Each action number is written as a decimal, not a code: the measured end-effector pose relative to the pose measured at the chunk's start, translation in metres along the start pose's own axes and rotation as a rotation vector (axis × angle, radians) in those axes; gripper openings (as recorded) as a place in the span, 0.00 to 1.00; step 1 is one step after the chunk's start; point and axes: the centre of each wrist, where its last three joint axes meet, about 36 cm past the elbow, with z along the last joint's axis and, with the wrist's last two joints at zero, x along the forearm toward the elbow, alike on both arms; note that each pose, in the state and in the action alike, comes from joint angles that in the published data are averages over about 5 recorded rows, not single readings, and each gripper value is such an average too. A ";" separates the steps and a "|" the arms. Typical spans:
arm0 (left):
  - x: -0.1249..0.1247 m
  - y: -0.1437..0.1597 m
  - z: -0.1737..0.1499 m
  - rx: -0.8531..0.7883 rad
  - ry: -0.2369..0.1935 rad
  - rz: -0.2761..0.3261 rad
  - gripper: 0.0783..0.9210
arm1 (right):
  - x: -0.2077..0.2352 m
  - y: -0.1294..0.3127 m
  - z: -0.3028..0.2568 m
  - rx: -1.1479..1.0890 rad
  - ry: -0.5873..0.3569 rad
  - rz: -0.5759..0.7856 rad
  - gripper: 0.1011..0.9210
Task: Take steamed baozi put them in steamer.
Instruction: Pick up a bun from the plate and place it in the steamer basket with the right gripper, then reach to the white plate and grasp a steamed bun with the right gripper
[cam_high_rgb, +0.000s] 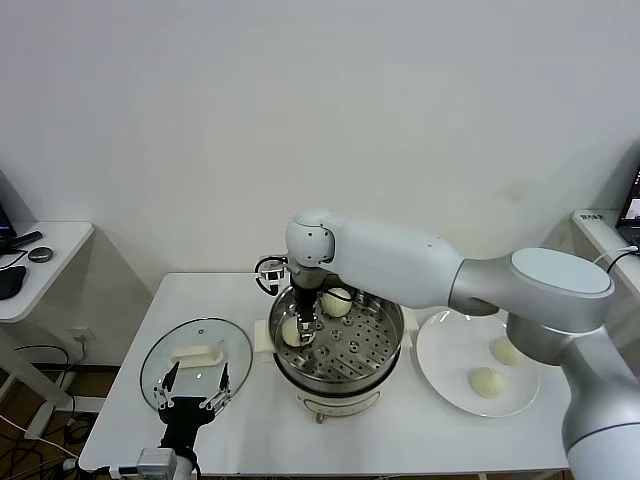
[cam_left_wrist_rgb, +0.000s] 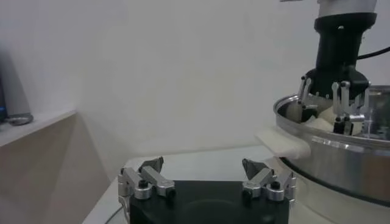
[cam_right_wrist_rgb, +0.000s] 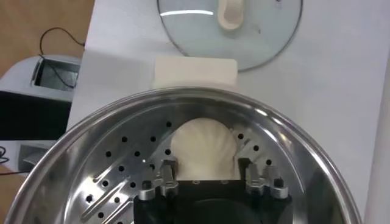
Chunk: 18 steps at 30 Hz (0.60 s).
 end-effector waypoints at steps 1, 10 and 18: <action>0.000 0.000 0.000 0.000 0.000 0.000 0.88 | 0.001 0.000 0.001 0.000 0.000 0.002 0.77; 0.000 0.000 -0.003 0.000 -0.004 0.000 0.88 | 0.029 0.003 0.017 -0.005 -0.032 0.040 0.88; 0.001 -0.002 -0.005 0.003 -0.003 0.003 0.88 | 0.090 0.015 0.082 -0.064 -0.090 0.115 0.88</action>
